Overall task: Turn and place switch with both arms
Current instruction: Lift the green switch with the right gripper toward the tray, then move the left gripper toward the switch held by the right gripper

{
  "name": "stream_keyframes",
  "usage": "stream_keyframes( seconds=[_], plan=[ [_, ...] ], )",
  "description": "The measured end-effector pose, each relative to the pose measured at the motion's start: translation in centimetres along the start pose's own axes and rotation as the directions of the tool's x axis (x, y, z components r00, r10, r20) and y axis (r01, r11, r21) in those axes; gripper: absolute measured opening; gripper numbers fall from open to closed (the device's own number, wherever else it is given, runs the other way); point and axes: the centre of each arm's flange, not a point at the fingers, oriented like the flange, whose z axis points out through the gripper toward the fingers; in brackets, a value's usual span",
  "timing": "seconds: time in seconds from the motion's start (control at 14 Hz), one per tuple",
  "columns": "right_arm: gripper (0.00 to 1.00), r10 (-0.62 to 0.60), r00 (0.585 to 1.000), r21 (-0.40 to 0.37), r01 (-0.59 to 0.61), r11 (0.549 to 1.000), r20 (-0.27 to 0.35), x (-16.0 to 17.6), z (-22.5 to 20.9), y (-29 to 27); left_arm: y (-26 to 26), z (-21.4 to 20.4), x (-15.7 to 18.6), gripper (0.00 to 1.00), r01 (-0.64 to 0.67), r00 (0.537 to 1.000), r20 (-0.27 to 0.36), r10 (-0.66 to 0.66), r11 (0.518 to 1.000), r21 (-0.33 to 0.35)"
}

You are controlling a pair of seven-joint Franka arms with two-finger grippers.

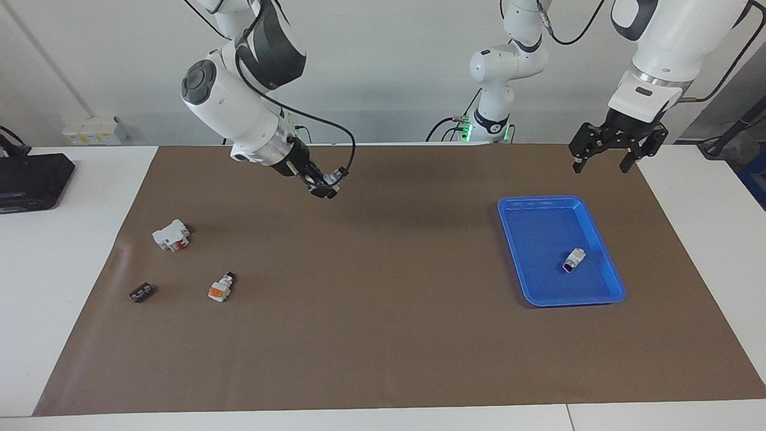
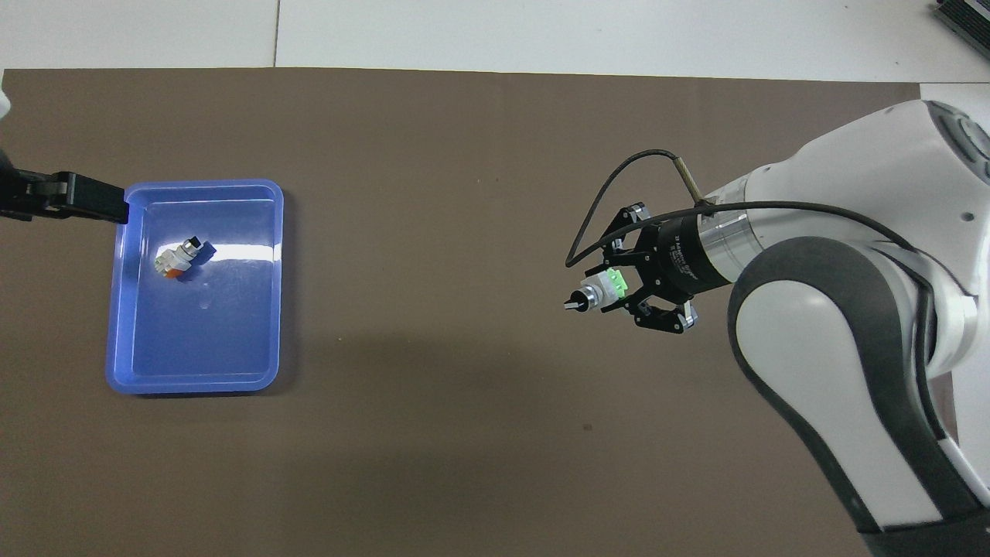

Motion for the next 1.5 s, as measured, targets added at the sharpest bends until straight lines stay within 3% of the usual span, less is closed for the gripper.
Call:
stream_keyframes(
  seconds=[0.29, 0.43, 0.57, 0.71, 0.86, 1.07, 1.21, 1.43, 1.5],
  plan=[
    [0.41, 0.223, 0.961, 0.048, -0.234, 0.971, 0.162, -6.6, -0.5, -0.7, 0.6, 0.1, 0.0, 1.00, -0.008, 1.000, 0.001, 0.008, 1.000, -0.013],
    [0.41, 0.297, 0.926, 0.090, -0.325, 0.941, 0.234, -8.6, -0.8, -1.5, 1.4, 0.0, 0.0, 1.00, 0.017, 1.000, 0.003, -0.017, 0.996, -0.089],
    [0.41, 0.338, 0.901, 0.133, -0.383, 0.914, 0.270, -11.5, 0.3, -2.1, 2.3, -0.1, 0.0, 1.00, 0.059, 0.998, 0.013, -0.057, 0.979, -0.194],
    [0.41, 0.359, 0.886, 0.171, -0.419, 0.892, 0.294, -13.9, 1.9, -2.6, 3.2, -0.4, 0.0, 0.99, 0.137, 0.991, 0.040, -0.131, 0.947, -0.291],
    [0.41, 0.370, 0.877, 0.202, -0.440, 0.875, 0.305, -13.7, 2.5, -3.3, 4.2, -0.9, -0.1, 0.97, 0.249, 0.969, 0.092, -0.231, 0.895, -0.371],
    [0.41, 0.377, 0.874, 0.207, -0.448, 0.870, 0.305, -13.2, 2.5, -3.5, 5.2, -2.1, -0.6, 0.93, 0.426, 0.905, 0.197, -0.378, 0.810, -0.403],
    [0.41, 0.373, 0.876, 0.204, -0.442, 0.873, 0.305, -13.6, 2.7, -3.4, 6.3, -2.8, -0.8, 0.79, 0.566, 0.824, 0.277, -0.494, 0.727, -0.388],
    [0.41, 0.367, 0.879, 0.203, -0.436, 0.877, 0.304, -13.9, 2.9, -3.4, 9.2, -3.4, -1.1, 0.76, 0.717, 0.697, 0.365, -0.618, 0.614, -0.329],
    [0.41, 0.357, 0.886, 0.202, -0.424, 0.883, 0.296, -14.4, 3.2, -3.2, 10.2, -3.6, -1.2, 0.68, 0.752, 0.659, 0.386, -0.646, 0.584, -0.307]
  ],
)
